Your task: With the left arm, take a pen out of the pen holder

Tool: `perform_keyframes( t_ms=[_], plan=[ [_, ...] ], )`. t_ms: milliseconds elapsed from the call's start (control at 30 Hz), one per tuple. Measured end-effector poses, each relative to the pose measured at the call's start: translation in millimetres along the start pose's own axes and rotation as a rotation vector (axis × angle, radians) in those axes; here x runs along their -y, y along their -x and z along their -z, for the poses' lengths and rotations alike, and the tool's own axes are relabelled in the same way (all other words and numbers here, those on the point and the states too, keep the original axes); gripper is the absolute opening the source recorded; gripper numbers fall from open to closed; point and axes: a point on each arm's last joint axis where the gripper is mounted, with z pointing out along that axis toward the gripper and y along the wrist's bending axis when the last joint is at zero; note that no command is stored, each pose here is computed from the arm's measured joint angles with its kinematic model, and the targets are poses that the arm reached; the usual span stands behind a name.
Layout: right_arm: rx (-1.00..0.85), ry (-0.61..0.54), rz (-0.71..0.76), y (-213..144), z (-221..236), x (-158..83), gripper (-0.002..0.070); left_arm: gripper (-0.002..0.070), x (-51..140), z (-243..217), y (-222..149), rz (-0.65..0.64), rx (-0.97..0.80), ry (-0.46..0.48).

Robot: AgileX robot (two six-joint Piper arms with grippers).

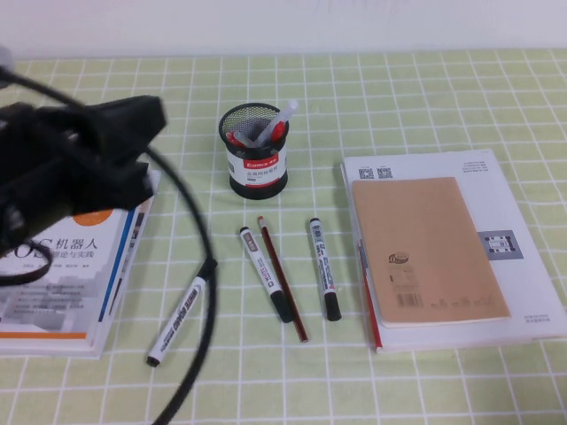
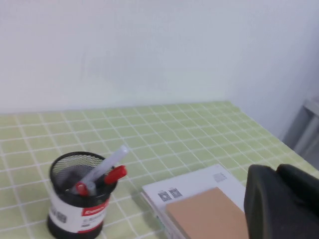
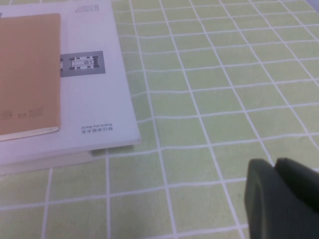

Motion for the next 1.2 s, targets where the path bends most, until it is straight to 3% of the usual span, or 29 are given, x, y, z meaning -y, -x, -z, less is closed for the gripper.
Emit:
perform_keyframes(
  t_ms=[167, 333, 667, 1200],
  plan=[
    [0.000, 0.000, 0.000, 0, 0, 0, -0.0013, 0.0000, -2.8, 38, -17, 0.045, 0.079, 0.095],
    [0.000, 0.000, 0.000, 0, 0, 0, -0.0013, 0.0000, -8.4, 75, -58, 0.106, 0.126, 0.172],
    [0.000, 0.000, 0.000, 0, 0, 0, -0.0013, 0.0000, -23.7, 112, -126, 0.240, 0.199, 0.304],
    [0.000, 0.000, 0.000, 0, 0, 0, -0.0013, 0.0000, -25.3, 125, -148, 0.215, 0.274, 0.367]
  ],
)
